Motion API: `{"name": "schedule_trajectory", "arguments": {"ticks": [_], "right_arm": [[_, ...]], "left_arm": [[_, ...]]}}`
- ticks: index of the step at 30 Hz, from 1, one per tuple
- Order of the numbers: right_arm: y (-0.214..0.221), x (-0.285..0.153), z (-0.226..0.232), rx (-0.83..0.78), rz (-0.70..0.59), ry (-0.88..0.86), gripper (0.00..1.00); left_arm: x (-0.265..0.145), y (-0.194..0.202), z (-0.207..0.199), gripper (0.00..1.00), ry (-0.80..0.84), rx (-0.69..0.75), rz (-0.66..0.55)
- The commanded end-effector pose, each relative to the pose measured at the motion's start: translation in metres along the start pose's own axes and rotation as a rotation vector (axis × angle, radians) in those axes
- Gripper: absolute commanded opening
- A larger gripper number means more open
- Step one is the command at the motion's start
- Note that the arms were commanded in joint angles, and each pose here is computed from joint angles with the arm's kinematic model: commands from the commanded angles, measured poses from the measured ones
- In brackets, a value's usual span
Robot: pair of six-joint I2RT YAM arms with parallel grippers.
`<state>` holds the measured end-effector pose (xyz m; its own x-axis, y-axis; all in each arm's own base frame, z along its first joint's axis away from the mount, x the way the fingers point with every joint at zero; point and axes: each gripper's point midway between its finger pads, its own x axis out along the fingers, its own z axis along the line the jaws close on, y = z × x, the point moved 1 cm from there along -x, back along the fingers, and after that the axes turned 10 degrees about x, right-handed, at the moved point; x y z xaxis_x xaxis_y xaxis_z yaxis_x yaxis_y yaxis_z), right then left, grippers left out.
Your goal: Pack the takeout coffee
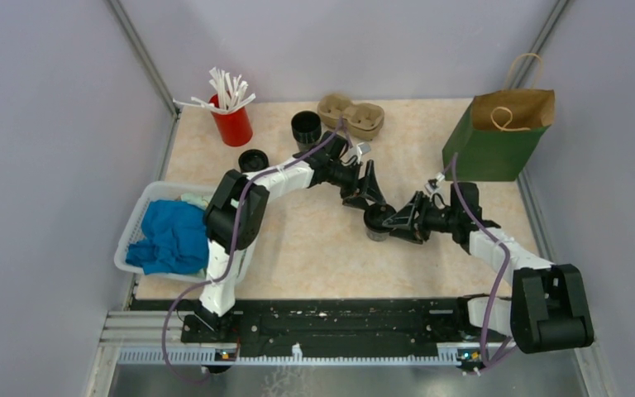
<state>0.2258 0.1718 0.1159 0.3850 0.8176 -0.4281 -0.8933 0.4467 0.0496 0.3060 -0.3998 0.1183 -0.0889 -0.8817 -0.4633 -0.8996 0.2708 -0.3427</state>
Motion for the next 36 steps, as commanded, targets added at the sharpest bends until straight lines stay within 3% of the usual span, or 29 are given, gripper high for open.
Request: {"name": "schedule_trajectory", "arguments": {"ticks": [1,8,14,21,25,31,36], "right_arm": [[-0.003,0.006,0.012,-0.045,0.006,-0.039,0.55],[0.001,0.017,0.013,-0.046,0.036,-0.056,0.55],[0.010,0.036,0.017,-0.072,0.099,-0.047,0.55],[0.010,0.047,0.024,-0.106,0.131,-0.053,0.55],[0.008,0.046,0.029,-0.158,0.156,-0.029,0.55],[0.008,0.009,0.036,-0.314,0.126,0.119,0.59],[-0.004,-0.017,0.022,-0.269,0.089,0.121,0.60]], "left_arm": [[0.000,-0.008,-0.013,0.79,0.061,0.062,0.010],[0.001,-0.015,-0.014,0.82,0.058,0.072,0.005],[-0.020,-0.042,-0.008,0.98,-0.124,0.130,-0.052],[-0.079,-0.063,-0.003,0.98,-0.361,0.188,-0.151],[-0.101,-0.049,-0.016,0.96,-0.290,0.132,-0.186],[-0.094,-0.006,-0.029,0.85,-0.096,-0.064,-0.179],[-0.088,0.009,-0.027,0.84,-0.050,-0.120,-0.190]]}}
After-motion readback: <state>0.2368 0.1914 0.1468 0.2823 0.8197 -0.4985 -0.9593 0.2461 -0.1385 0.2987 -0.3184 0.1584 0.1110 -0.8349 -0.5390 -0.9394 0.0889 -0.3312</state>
